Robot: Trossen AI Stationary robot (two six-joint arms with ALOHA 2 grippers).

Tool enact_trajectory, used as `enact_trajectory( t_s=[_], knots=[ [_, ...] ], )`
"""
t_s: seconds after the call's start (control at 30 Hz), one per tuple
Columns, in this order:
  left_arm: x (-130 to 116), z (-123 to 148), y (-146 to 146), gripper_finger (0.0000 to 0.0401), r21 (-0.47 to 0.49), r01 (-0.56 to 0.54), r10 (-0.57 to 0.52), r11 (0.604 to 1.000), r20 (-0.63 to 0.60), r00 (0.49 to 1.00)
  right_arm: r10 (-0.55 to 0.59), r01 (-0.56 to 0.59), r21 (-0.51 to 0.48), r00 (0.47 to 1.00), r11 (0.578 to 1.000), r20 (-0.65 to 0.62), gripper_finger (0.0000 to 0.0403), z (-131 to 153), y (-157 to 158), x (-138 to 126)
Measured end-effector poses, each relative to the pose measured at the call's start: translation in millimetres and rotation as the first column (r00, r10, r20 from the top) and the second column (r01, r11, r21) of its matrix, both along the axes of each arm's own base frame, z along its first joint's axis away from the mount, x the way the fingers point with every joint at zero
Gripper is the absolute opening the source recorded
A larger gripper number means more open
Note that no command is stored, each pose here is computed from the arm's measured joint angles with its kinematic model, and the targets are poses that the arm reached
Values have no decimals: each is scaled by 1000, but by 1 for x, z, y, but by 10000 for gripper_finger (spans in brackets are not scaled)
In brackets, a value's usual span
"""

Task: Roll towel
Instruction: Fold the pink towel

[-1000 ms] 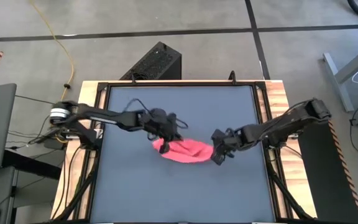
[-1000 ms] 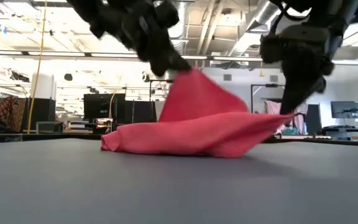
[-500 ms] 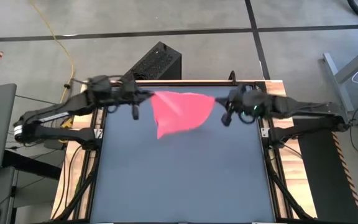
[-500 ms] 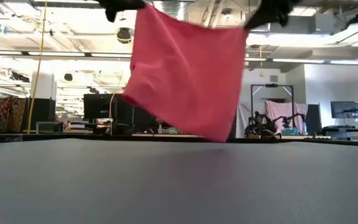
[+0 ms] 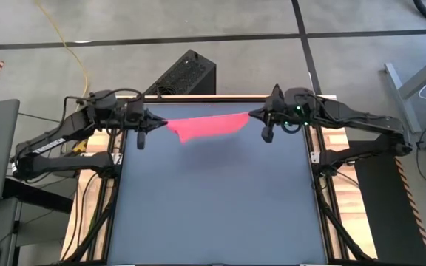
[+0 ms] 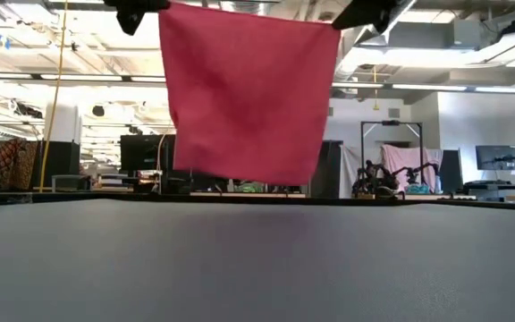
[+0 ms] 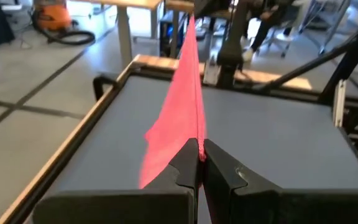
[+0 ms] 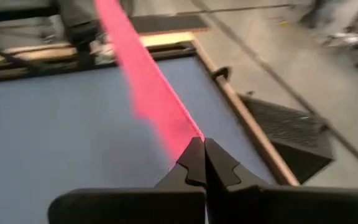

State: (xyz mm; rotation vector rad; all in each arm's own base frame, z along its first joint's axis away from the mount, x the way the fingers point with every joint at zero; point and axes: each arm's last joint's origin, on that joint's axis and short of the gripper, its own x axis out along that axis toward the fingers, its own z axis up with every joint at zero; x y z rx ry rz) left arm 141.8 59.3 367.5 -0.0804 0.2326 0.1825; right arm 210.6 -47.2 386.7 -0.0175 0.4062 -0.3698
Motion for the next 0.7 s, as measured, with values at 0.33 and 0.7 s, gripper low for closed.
enact_trajectory(
  t_s=[0.33, 0.7],
  knots=[
    [-6, 0, -1, 0, 44, -52, 53, 998, -24, 998, 367, -382, 40, 907, 923, 207, 8, 15, 12, 14],
    [7, -7, 5, 0, 40, -31, 34, 999, -69, 997, 370, -389, 59, 906, 919, 206, 8, 11, 10, 21]
  ],
)
